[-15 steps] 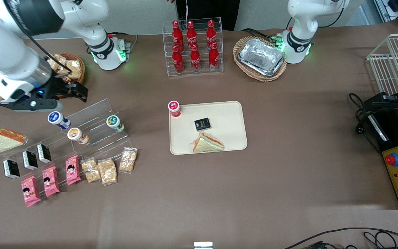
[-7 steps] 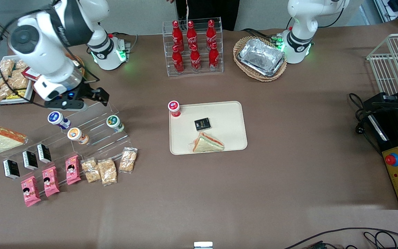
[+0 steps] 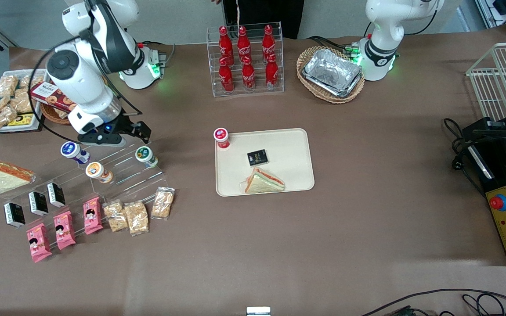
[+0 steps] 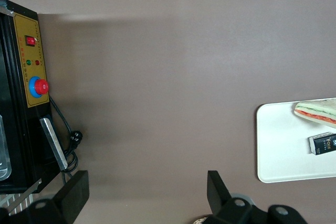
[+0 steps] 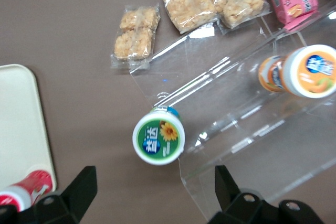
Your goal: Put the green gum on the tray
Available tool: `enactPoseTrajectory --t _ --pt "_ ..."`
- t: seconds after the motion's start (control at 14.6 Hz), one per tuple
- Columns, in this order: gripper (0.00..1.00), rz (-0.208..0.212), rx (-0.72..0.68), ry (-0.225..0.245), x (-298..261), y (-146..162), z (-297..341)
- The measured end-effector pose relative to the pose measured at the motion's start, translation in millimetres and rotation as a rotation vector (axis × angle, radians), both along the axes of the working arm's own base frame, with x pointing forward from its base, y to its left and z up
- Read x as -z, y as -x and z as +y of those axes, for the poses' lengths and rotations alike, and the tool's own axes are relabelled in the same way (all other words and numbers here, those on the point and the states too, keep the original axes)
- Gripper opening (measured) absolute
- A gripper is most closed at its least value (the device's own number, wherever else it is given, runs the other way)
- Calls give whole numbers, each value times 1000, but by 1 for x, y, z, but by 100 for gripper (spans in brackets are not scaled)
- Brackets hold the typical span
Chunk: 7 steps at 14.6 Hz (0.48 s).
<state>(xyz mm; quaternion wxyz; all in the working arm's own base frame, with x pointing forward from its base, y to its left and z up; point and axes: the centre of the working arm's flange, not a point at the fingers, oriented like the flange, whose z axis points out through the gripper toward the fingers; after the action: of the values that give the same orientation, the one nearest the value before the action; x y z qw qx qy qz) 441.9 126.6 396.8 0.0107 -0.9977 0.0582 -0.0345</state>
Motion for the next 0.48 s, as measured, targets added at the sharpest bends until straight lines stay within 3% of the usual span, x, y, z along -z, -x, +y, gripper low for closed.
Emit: enactPoseTrajectory --t 0.48 --pt "100 4 15 4 66 -10 3"
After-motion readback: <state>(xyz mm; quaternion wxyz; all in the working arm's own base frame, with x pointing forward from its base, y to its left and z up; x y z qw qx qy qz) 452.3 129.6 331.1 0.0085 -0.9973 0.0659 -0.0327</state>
